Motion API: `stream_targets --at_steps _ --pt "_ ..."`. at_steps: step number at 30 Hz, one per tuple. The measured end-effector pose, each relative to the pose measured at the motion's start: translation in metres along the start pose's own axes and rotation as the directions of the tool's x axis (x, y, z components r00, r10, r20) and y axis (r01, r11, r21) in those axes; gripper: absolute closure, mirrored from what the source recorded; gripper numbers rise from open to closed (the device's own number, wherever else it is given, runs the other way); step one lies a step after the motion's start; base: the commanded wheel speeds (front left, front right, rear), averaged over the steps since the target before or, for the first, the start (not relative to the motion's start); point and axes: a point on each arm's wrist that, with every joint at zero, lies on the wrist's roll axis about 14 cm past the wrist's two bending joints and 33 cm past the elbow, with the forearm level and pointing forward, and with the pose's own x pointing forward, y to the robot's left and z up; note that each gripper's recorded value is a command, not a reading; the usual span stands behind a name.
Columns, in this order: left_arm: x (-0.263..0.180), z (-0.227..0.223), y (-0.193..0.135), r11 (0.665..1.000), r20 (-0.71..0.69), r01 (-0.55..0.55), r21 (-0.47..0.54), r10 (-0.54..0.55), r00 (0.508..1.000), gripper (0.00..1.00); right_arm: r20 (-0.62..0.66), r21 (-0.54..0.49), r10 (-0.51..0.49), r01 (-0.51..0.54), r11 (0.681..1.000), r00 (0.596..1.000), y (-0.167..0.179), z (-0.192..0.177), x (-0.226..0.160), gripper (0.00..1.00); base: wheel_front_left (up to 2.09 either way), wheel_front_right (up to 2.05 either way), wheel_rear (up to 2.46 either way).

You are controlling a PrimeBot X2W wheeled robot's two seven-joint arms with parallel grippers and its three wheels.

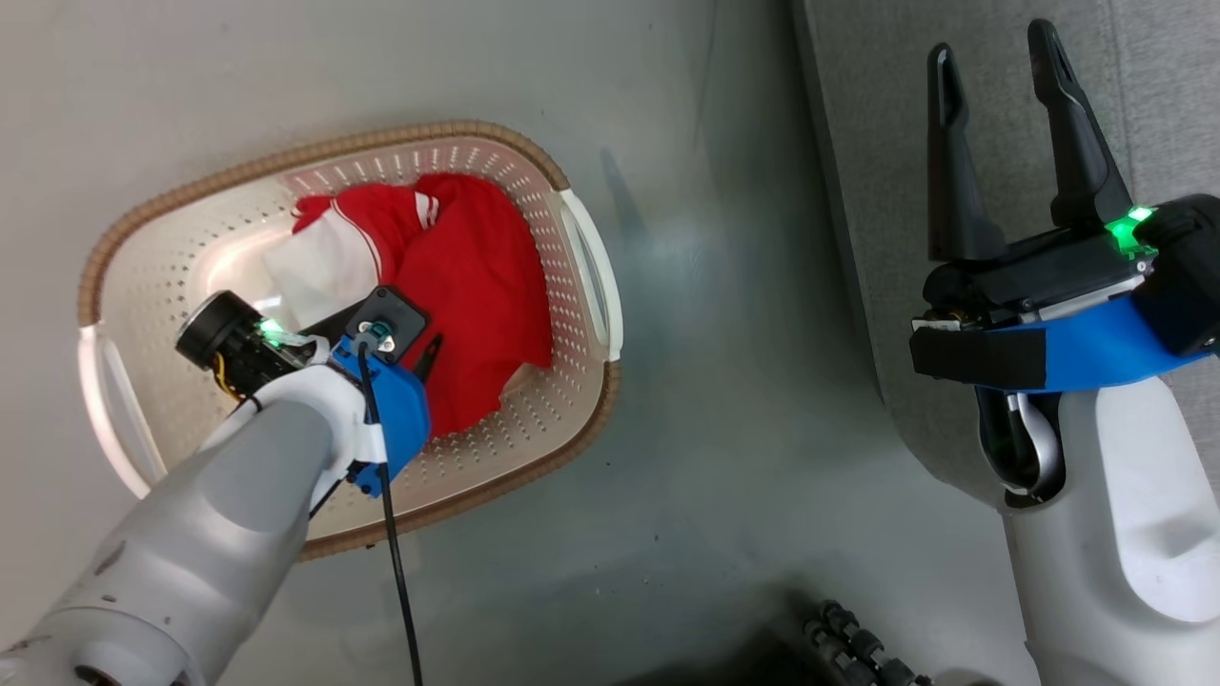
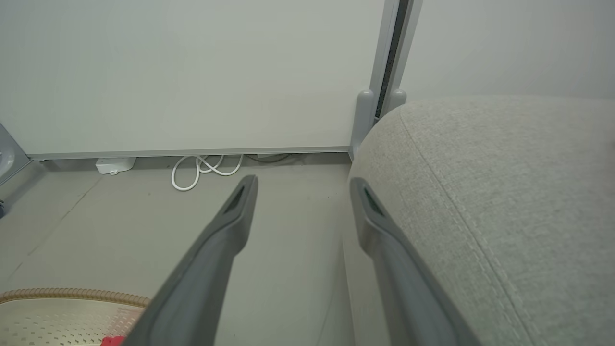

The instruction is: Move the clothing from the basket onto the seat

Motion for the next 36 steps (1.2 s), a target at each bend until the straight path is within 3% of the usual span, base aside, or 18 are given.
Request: stream_targets --at_steps 14,23,24,25,26,27,36 --pt "0.044 -0.062 0.007 0.994 -0.164 0.051 -0.093 -0.066 0.984 0.00 -0.089 -0.013 0.006 -0.007 1.000 0.996 -0.002 -0.054 0.007 0.00 0.00 0.00 0.00" --pt "0.059 -0.084 0.008 0.992 -0.224 0.054 -0.112 -0.078 0.971 0.00 -0.094 -0.034 0.001 -0.004 0.999 0.996 -0.006 -0.062 0.009 0.00 0.00 0.00 0.00" --pt "0.059 -0.085 0.006 0.992 -0.234 0.057 -0.112 -0.082 0.969 0.06 -0.092 -0.036 0.000 -0.004 0.999 0.996 -0.007 -0.061 0.009 0.00 0.00 0.00 0.00" --pt "0.060 -0.086 0.005 0.992 -0.236 0.059 -0.113 -0.084 0.968 0.55 -0.091 -0.038 0.000 -0.003 0.999 0.996 -0.007 -0.061 0.009 0.00 0.00 0.00 0.00" --pt "0.060 -0.086 0.005 0.992 -0.238 0.058 -0.113 -0.084 0.968 0.89 -0.090 -0.038 -0.001 -0.002 0.999 0.996 -0.007 -0.061 0.009 0.00 0.00 0.00 0.00" --pt "0.060 -0.086 0.006 0.992 -0.240 0.057 -0.113 -0.083 0.967 1.00 -0.089 -0.038 -0.001 -0.002 0.999 0.996 -0.007 -0.061 0.010 0.00 0.00 0.00 0.00" --pt "0.054 -0.079 0.008 0.994 -0.233 0.045 -0.099 -0.068 0.970 1.00 -0.074 -0.035 0.004 -0.006 0.999 0.997 -0.005 -0.055 0.012 0.00 0.00 0.00 0.00"
